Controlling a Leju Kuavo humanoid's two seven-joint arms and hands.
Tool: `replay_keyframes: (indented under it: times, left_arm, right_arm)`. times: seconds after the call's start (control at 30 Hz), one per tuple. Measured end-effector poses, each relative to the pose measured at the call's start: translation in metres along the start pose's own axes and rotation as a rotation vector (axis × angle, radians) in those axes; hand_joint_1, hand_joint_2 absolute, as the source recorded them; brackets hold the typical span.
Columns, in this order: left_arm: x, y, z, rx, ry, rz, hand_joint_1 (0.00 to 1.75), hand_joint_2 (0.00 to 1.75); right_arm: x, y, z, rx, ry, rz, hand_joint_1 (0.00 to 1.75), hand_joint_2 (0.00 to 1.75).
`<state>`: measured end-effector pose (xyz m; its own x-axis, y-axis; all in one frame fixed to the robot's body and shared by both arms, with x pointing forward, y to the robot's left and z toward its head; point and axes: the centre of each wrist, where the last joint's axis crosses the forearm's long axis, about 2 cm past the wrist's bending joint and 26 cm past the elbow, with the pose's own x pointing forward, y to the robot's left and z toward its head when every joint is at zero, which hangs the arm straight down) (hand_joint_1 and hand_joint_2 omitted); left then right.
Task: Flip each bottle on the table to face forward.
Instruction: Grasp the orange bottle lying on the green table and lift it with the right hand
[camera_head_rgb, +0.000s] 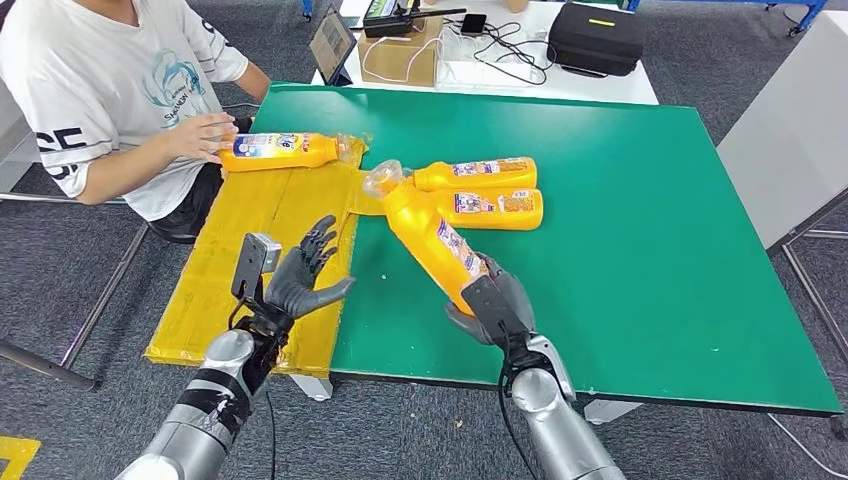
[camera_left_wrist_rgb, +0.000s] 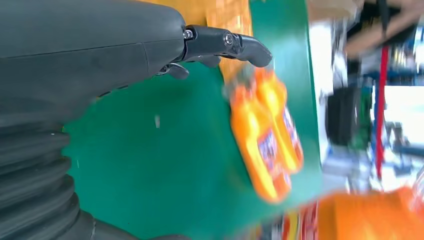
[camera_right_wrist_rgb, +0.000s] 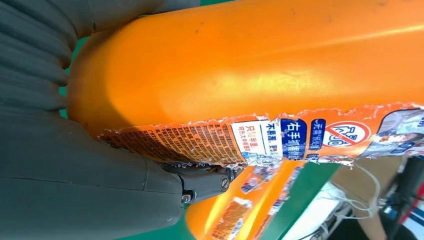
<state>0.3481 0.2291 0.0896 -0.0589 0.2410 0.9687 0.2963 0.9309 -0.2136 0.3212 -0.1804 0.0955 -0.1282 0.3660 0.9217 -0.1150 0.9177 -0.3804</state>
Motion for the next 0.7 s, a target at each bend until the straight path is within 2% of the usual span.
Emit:
replay_keyframes:
  times: [0.1,0.27,0.47,0.7]
  left_arm:
    - [-0.002,-0.009,-0.002,-0.108,0.021,0.136,0.0,1.75]
    - [-0.003,-0.025,-0.005,-0.185,0.038,0.223,0.0,1.75]
    - [-0.001,-0.036,-0.008,-0.194,0.032,0.222,0.0,1.75]
    - [-0.001,-0.038,-0.008,-0.194,0.03,0.215,0.0,1.75]
  right_arm:
    - [0.007,0.01,-0.005,0.014,-0.028,-0.019,1.75,1.75]
    - [0.014,0.032,-0.007,0.08,-0.052,-0.001,1.75,1.75]
    - [0.02,0.057,-0.003,0.168,-0.063,0.001,1.75,1.75]
    - [0.023,0.065,-0.004,0.201,-0.064,0.008,1.75,1.75]
